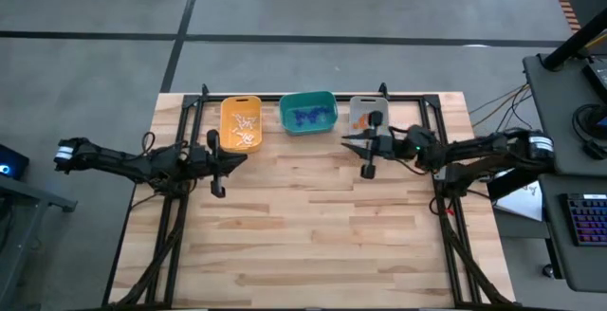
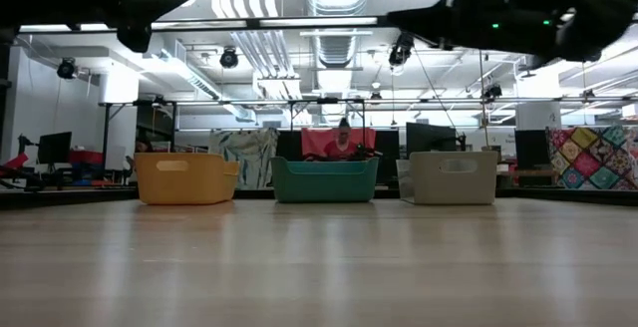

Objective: Sort Halloween decoration
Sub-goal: Return to Home Position

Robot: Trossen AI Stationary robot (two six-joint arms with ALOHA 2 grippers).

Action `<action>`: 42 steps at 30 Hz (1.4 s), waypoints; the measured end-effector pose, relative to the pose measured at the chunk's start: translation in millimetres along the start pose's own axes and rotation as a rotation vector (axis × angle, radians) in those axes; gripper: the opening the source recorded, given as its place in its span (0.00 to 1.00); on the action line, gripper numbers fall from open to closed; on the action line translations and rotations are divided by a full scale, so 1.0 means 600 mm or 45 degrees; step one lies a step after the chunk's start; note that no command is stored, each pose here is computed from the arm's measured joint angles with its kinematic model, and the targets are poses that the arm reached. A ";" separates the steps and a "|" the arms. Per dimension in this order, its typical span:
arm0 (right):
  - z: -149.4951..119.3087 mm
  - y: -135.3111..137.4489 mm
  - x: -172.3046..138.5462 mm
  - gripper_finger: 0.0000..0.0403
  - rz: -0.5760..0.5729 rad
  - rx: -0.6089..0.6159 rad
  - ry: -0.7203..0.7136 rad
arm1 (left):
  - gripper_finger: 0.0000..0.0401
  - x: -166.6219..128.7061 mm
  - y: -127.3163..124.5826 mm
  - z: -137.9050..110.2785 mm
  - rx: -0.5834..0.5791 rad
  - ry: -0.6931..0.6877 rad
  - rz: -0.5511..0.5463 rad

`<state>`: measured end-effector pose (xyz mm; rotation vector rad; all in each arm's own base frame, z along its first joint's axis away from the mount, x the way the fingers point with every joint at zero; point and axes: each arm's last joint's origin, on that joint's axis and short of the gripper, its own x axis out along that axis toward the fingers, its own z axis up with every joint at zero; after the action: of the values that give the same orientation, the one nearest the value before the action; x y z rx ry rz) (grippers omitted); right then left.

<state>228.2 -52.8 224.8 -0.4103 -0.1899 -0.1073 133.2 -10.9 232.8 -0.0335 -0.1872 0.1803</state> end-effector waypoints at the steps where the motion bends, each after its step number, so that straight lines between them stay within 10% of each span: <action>1: 0.001 0.001 -0.010 0.16 -0.004 -0.001 -0.005 | 0.00 0.000 0.000 -0.002 0.000 0.004 0.000; 15: -0.015 0.025 -0.128 0.17 -0.122 0.118 0.053 | 0.00 -0.003 0.002 -0.016 -0.019 0.039 0.032; 42: -0.009 0.031 -0.192 0.17 -0.178 0.166 0.220 | 0.00 -0.083 0.039 0.011 -0.047 -0.095 0.065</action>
<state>119.2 -30.6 189.2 -0.2557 -0.0542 -0.2656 79.6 3.0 228.8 -0.0682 -0.2643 0.2295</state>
